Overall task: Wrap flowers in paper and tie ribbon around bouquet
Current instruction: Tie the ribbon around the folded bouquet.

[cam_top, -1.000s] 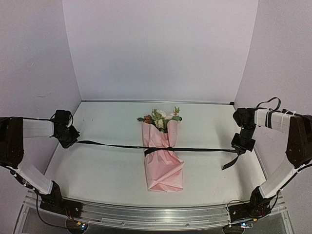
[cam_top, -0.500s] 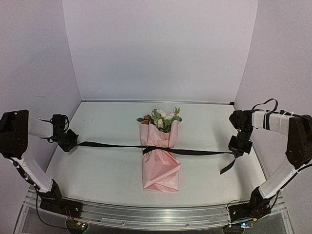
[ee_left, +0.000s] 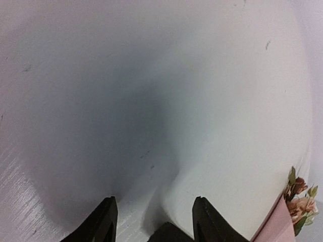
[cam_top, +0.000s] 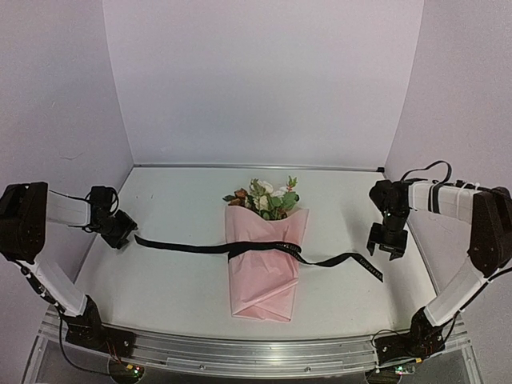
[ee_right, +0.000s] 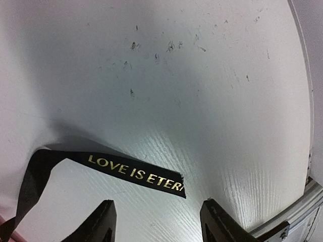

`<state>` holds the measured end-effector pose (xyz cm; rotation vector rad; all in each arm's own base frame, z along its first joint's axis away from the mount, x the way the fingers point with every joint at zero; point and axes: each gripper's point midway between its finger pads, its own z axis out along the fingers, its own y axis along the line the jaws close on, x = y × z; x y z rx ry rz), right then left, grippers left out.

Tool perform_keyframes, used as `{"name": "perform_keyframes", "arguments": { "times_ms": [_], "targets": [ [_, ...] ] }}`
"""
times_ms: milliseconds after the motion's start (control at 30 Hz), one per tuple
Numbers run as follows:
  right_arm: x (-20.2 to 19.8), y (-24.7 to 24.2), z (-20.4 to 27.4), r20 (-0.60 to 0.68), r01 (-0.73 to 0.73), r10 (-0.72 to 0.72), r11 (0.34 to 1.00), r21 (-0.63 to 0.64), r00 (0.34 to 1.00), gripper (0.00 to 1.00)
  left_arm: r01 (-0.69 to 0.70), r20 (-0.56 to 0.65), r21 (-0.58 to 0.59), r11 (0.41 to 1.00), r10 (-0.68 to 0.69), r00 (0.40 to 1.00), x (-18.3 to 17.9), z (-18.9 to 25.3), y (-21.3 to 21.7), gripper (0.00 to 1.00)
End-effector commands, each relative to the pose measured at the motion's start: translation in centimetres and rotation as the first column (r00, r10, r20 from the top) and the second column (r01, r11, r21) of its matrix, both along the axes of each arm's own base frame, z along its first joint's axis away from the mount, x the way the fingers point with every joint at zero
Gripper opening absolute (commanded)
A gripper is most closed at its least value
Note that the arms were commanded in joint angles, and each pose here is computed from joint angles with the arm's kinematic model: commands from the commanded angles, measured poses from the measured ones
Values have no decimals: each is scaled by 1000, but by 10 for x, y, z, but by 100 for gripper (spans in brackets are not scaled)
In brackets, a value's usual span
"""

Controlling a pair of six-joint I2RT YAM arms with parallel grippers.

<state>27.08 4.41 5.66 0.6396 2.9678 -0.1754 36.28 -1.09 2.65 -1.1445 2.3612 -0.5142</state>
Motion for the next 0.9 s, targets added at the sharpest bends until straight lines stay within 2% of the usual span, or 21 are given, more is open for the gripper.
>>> {"name": "perform_keyframes", "arguments": {
  "times_ms": [0,100,200,267,367,433,467,600,633,700,767,833,867],
  "targets": [
    [16,21,30,123,-158,156,987,9,980,69,150,108,94,984,-160,981,19,47,-34,60],
    [27,49,37,224,-305,290,952,34,930,74,302,181,118,946,-319,930,21,70,-76,65],
    [28,88,34,314,-454,407,886,92,858,78,441,220,151,885,-465,857,16,82,-117,66],
    [25,116,30,382,-600,541,798,48,750,77,512,220,178,840,-541,812,11,87,-140,66],
    [18,151,21,427,-777,721,626,-64,546,79,596,243,215,773,-634,734,3,93,-172,66],
    [13,164,16,422,-825,775,556,-99,471,79,659,276,236,714,-700,659,-3,100,-192,67],
    [10,168,14,415,-844,795,526,-107,443,80,693,291,256,673,-738,609,-6,104,-204,67],
    [0,187,8,403,-915,871,370,-162,281,80,792,315,436,428,-896,311,-29,114,-250,66],
    [-1,190,6,394,-924,885,340,-178,250,81,797,318,467,383,-914,252,-33,116,-257,66],
    [-3,192,5,383,-935,900,300,-190,211,81,787,314,561,257,-946,86,-40,121,-271,65],
    [-6,192,3,377,-943,907,273,-191,186,82,752,253,648,120,-966,-63,-51,114,-280,65],
    [-10,192,2,373,-950,914,246,-192,161,84,701,168,713,-15,-967,-192,-63,104,-285,66],
    [-12,192,1,370,-954,917,231,-192,148,84,682,132,728,-68,-962,-238,-70,97,-287,66]
  ]
}}
